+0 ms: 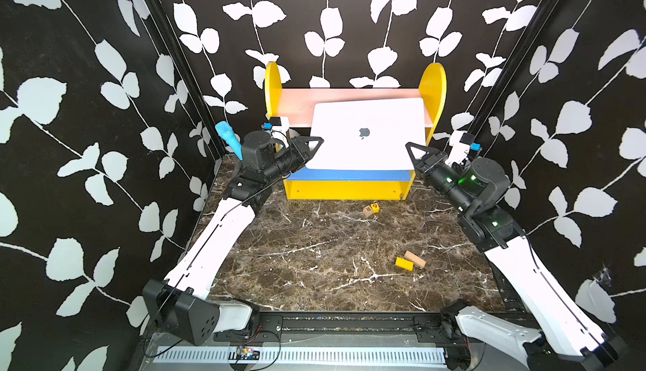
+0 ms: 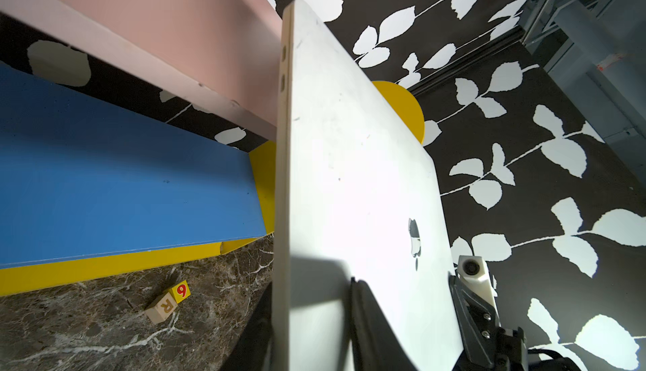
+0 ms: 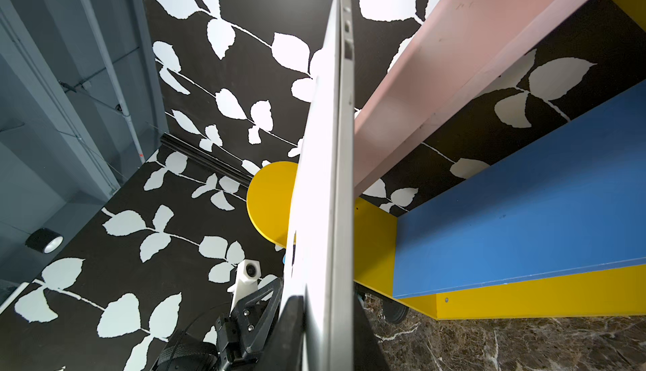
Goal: Close the laptop lid and set it aside
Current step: Pick up the laptop from the center of the board, then place the laptop on the shelf.
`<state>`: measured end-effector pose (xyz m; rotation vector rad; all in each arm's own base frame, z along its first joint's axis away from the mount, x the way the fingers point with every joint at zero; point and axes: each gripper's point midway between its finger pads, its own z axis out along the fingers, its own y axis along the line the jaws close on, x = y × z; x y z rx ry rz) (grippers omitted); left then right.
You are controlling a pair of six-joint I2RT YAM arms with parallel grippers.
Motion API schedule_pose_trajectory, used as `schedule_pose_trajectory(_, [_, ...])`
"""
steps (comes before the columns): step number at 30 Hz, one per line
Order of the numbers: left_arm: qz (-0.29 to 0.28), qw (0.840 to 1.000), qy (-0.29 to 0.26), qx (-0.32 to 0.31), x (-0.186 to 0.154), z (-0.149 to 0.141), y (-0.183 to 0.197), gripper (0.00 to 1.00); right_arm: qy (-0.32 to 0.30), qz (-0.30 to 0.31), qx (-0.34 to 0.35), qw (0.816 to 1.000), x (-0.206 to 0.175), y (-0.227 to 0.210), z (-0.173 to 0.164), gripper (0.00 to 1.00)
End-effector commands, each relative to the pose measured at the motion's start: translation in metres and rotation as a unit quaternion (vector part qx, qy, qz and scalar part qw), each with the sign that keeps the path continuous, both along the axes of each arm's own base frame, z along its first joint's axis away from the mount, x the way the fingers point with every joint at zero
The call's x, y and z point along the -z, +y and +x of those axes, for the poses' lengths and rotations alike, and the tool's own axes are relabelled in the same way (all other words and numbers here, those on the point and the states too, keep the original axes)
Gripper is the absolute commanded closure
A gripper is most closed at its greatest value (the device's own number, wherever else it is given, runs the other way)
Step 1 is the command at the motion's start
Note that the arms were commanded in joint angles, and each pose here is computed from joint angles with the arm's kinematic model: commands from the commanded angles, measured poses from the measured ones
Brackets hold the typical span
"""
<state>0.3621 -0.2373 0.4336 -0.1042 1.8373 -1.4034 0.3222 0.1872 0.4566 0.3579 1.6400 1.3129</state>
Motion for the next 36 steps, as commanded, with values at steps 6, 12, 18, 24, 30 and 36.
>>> schedule_pose_trajectory(6, [-0.056,0.985,-0.117,0.110,-0.090,-0.038,-0.034,1.00,0.066,-0.069,-0.208,0.973,0.062,0.077,-0.015,0.92])
schedule_pose_trajectory(12, [-0.061,0.987,-0.104,0.103,-0.091,-0.021,-0.033,1.00,0.085,-0.045,-0.212,0.972,0.062,0.078,0.001,0.88])
schedule_pose_trajectory(18, [-0.058,0.990,-0.092,0.091,-0.090,-0.010,-0.031,0.95,0.099,-0.030,-0.208,0.973,0.068,0.077,0.013,0.86])
schedule_pose_trajectory(24, [-0.065,0.992,-0.080,0.078,-0.089,0.002,-0.028,0.90,0.110,-0.023,-0.203,0.973,0.070,0.074,0.021,0.78])
schedule_pose_trajectory(30, [-0.068,0.993,-0.074,0.068,-0.093,0.009,-0.028,0.81,0.102,-0.013,-0.200,0.974,0.055,0.072,0.025,0.71])
schedule_pose_trajectory(36, [-0.067,0.993,-0.069,0.062,-0.094,0.014,-0.027,0.68,0.103,0.000,-0.196,0.975,0.050,0.070,0.032,0.71])
